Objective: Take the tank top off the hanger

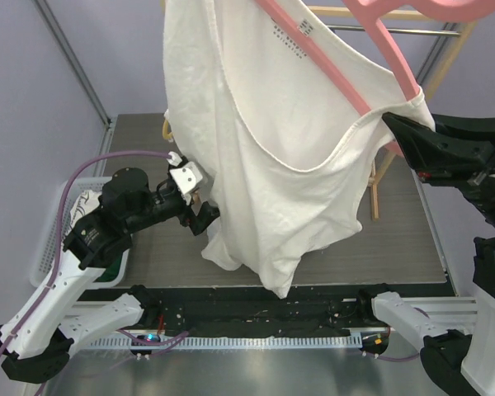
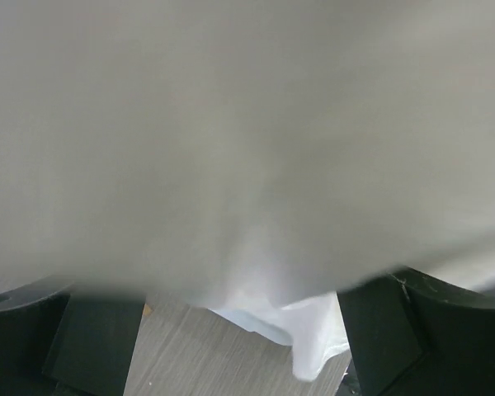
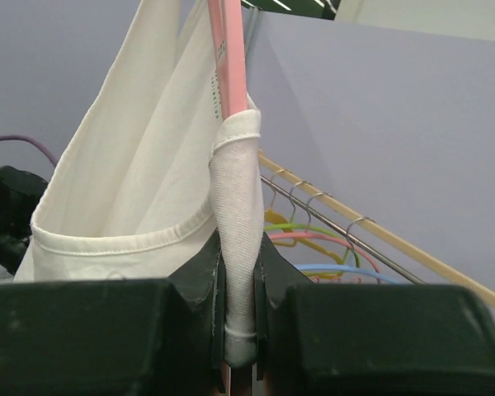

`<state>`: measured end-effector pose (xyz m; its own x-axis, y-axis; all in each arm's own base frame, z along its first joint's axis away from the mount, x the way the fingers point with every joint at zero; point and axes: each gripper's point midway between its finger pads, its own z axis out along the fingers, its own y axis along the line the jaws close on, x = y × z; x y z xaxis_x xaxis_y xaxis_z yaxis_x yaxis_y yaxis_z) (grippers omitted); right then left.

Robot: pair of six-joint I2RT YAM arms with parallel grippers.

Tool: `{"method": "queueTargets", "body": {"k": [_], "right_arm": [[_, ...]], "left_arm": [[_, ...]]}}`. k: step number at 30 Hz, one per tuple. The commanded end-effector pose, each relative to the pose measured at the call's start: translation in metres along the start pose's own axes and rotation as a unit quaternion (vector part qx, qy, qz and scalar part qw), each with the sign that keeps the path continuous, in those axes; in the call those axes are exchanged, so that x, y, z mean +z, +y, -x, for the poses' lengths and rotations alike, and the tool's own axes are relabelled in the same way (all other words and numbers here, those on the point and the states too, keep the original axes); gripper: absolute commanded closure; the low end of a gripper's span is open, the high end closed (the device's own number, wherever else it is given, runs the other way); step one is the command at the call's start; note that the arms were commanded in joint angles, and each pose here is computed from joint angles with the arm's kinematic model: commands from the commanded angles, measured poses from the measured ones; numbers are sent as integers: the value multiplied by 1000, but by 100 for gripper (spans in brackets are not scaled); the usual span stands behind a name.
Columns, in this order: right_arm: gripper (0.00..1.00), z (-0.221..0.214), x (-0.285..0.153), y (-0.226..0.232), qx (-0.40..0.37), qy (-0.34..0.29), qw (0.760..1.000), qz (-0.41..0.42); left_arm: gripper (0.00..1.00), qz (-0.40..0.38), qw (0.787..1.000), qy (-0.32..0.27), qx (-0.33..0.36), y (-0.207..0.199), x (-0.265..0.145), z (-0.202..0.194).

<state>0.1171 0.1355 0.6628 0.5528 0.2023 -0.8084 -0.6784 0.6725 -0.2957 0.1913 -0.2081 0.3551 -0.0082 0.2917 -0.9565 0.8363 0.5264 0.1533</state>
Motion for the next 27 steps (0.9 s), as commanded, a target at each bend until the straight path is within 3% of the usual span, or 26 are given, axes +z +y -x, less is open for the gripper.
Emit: {"method": "queueTargets", "body": {"k": [1, 5, 12, 27], "right_arm": [[99, -21, 11, -50, -77, 31, 993, -84], [99, -35, 28, -80, -119, 37, 986, -113], [99, 6, 43, -85, -168, -41, 979, -111], [99, 57, 40, -120, -221, -111, 946, -209]], "left_arm": [[9, 3, 999, -39, 4, 3, -3, 23], [9, 6, 999, -39, 4, 4, -3, 24], [9, 6, 999, -36, 3, 5, -2, 22], [9, 6, 999, -37, 2, 5, -1, 22]]}}
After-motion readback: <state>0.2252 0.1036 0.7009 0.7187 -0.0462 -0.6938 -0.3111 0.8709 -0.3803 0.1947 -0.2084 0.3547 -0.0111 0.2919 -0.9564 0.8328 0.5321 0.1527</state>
